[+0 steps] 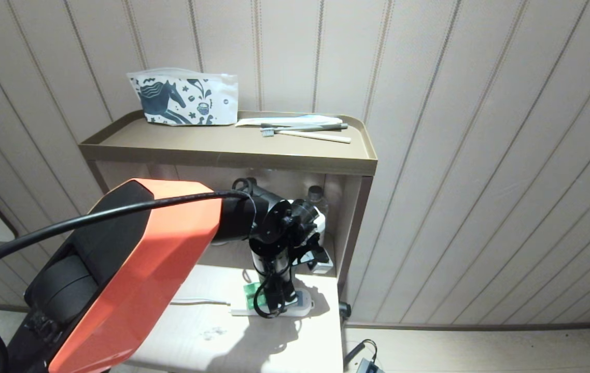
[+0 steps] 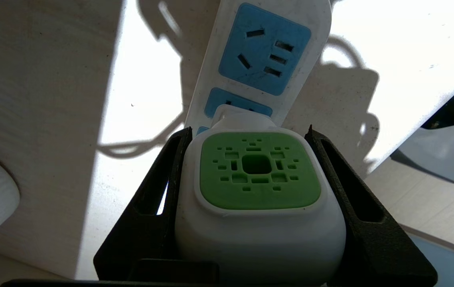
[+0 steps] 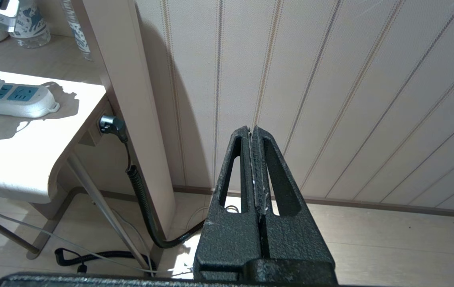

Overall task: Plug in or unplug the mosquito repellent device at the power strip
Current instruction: Insert the plug into the socket

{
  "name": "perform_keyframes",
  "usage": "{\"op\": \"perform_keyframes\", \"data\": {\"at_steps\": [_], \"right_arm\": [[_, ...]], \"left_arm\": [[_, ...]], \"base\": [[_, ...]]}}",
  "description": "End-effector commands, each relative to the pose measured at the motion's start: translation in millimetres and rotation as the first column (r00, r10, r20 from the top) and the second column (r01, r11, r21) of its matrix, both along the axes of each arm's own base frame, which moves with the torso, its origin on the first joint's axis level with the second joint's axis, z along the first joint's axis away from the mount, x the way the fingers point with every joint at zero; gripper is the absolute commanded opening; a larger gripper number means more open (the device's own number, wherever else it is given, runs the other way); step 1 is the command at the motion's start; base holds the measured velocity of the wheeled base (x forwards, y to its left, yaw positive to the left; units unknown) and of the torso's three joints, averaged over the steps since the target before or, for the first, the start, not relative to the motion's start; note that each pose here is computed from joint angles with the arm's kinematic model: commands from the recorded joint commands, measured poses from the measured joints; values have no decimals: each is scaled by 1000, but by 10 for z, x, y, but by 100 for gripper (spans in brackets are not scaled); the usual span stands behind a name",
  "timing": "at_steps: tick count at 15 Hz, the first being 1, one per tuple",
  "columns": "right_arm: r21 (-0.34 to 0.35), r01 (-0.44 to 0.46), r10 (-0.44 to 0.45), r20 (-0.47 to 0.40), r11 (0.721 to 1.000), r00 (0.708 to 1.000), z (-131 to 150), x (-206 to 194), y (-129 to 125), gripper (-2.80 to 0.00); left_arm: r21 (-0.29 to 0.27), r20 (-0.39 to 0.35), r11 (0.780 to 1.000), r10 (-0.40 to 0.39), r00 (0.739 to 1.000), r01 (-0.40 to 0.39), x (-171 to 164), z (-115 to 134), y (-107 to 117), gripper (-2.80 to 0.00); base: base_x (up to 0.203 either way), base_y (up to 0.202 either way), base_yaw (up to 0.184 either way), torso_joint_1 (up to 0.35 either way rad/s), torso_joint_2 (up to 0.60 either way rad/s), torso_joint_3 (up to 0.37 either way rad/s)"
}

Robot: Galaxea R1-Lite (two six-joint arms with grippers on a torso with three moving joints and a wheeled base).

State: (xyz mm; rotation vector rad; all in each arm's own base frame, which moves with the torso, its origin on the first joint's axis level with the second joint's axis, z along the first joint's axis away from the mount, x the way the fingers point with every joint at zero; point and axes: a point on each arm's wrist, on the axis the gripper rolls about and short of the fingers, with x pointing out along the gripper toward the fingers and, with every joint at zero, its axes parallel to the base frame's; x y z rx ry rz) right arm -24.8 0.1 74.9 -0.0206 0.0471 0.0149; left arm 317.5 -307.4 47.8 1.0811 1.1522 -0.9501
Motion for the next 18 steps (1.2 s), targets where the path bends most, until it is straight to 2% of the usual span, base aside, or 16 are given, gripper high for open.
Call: {"op": "perform_keyframes", "data": {"at_steps": [1,11,18], "right_arm": [[-1,-1,1,0,1000,1000,0,0,0,-280],[-1,-1,1,1,1000,1000,4,-1,0,-280],[-1,-1,1,0,1000,1000,0,0,0,-280]], "left_arm": [[22,-19,1000,-4,1000,4,-11,-66,8,-280],[35,-38,999,18,999,-16,-122,-72,15,-280],[-22,31,1000,13,999,-12,-36,28,-70,-280]], "base": [[0,0,0,0,0,0],[0,0,0,0,0,0],[0,0,0,0,0,0]]}}
